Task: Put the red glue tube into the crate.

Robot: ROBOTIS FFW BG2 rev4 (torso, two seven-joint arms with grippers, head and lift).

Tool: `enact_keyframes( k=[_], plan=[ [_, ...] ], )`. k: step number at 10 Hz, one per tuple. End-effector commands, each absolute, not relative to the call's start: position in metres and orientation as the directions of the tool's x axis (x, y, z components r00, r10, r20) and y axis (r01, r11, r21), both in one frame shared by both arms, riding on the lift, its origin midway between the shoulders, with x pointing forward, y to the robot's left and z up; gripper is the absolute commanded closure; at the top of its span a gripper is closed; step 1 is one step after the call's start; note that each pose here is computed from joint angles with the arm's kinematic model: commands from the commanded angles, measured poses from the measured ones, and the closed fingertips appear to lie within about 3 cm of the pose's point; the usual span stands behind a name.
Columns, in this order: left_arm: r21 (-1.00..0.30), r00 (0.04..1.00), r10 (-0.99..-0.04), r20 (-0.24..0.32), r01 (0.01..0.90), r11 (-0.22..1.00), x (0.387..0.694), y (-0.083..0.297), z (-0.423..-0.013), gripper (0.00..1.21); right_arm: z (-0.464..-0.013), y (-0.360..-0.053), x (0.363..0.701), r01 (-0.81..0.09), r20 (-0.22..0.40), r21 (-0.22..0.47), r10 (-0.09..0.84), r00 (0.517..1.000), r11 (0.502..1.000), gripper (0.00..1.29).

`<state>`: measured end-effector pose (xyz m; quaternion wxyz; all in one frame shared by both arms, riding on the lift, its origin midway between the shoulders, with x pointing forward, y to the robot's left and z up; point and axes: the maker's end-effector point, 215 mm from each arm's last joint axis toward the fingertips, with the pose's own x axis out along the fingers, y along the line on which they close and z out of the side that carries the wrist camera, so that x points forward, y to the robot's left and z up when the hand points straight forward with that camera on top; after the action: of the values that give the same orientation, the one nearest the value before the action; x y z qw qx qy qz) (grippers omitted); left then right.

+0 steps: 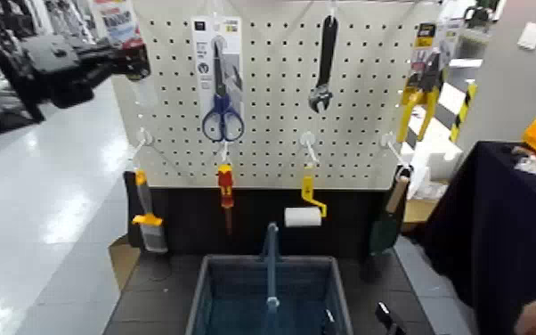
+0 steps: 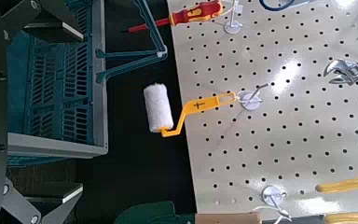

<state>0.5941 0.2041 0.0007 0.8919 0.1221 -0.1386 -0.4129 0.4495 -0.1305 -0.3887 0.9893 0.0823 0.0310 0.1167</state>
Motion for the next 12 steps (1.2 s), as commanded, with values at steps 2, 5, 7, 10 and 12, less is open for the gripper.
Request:
enact_keyframes(
  k=[2, 5, 7, 10, 12],
  plan=[
    [0.233, 0.569, -0.81, 0.142, 0.776, 0.586, 0.587, 0.167, -0.039, 1.05, -0.389, -0.131, 0.449, -0.225, -0.045, 0.17, 0.236, 0.971, 0.959, 0.17],
    [0.127, 0.534, -0.835, 0.132, 0.826, 0.549, 0.579, 0.14, -0.081, 1.05, -0.391, -0.129, 0.449, -0.227, -0.049, 0.173, 0.239, 0.97, 0.958, 0.17],
    [0.052, 0.511, -0.852, 0.112, 0.854, 0.518, 0.575, 0.12, -0.113, 1.05, -0.39, -0.127, 0.449, -0.231, -0.049, 0.173, 0.242, 0.969, 0.957, 0.17],
    [-0.038, 0.494, -0.865, 0.084, 0.869, 0.493, 0.567, 0.103, -0.156, 1.05, -0.391, -0.126, 0.449, -0.232, -0.052, 0.174, 0.244, 0.968, 0.957, 0.17],
    [-0.103, 0.472, -0.879, 0.063, 0.879, 0.465, 0.561, 0.086, -0.187, 1.05, -0.391, -0.126, 0.449, -0.234, -0.053, 0.173, 0.247, 0.968, 0.957, 0.17]
  ],
)
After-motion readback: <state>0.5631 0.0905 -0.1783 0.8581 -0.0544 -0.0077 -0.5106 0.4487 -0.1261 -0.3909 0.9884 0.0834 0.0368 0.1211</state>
